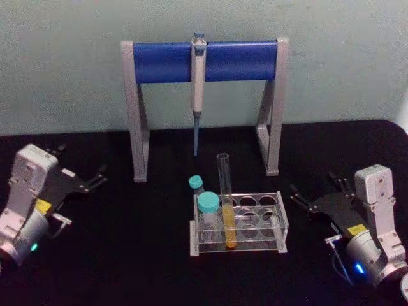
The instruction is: Pick up the test tube from the test tube rack, shake it, then place it back into the test tube rack.
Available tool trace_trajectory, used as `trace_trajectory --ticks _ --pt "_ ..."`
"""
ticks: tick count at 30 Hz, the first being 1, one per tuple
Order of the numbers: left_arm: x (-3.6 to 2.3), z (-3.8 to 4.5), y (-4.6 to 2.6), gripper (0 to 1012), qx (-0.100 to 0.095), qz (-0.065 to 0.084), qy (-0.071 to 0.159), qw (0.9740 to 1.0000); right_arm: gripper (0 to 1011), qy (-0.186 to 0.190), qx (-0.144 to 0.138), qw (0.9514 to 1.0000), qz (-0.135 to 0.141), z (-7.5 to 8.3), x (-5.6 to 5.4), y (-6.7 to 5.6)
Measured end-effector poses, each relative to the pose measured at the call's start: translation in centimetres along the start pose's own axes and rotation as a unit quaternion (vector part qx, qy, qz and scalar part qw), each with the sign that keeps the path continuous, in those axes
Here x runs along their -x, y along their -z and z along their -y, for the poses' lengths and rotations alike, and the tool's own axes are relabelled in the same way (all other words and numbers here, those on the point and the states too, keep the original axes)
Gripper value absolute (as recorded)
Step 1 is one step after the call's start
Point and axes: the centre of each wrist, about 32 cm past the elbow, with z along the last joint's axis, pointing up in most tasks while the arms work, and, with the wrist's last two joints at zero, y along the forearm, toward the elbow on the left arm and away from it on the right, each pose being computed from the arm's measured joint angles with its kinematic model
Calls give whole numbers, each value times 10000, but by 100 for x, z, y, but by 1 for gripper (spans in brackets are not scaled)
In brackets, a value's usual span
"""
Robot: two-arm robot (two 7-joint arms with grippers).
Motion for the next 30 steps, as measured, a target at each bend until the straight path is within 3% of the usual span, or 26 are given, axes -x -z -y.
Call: trace_trajectory --ticks 30 --pt "0 0 0 1001 0 0 0 10000 1000 5 -16 10000 -5 3 0 -3"
